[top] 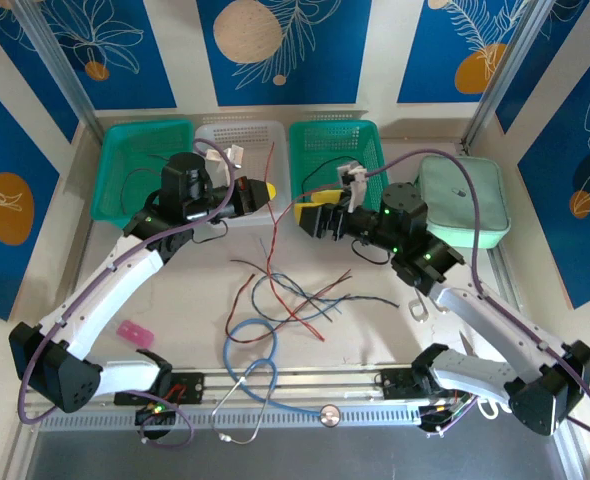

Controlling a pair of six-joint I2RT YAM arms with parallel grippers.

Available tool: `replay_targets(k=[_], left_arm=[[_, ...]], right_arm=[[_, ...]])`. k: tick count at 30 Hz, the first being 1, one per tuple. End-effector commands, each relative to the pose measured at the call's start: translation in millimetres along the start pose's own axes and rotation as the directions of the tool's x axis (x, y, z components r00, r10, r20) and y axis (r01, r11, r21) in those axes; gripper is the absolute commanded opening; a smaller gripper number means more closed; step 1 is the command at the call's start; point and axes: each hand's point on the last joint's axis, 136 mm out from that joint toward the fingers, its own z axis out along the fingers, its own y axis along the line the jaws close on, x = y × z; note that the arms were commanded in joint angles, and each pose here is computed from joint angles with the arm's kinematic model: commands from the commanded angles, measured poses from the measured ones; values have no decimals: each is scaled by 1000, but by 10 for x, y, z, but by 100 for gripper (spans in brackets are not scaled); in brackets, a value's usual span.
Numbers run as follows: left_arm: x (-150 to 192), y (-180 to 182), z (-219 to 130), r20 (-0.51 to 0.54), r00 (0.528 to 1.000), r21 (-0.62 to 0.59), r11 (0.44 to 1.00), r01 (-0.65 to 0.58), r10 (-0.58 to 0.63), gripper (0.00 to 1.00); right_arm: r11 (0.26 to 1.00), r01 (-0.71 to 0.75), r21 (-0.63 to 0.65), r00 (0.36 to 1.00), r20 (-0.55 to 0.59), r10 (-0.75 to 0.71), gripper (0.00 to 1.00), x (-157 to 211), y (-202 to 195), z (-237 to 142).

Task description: Untangle the cables

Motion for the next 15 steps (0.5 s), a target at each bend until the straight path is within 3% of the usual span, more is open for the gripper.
replay_targets(k=[1, 6, 10, 15], left_arm=[[-95, -45, -68, 45, 999, 14, 1000, -14, 13, 0], [-92, -23, -35, 44, 999, 19, 1000, 3, -4, 0], [-73, 5, -5, 52, 998, 34, 999, 22, -24, 0], [-41, 23, -13, 46, 999, 32, 999, 28, -29, 0]], right_arm=[[976, -154, 155, 987, -12, 157, 71, 89, -266, -103], [942, -265, 204, 960, -38, 278, 71, 270, -422, -85], [879, -459, 131, 886, -6, 464, 71, 302, -482, 91], [840, -534, 99, 838, -69, 541, 67, 370, -469, 406]])
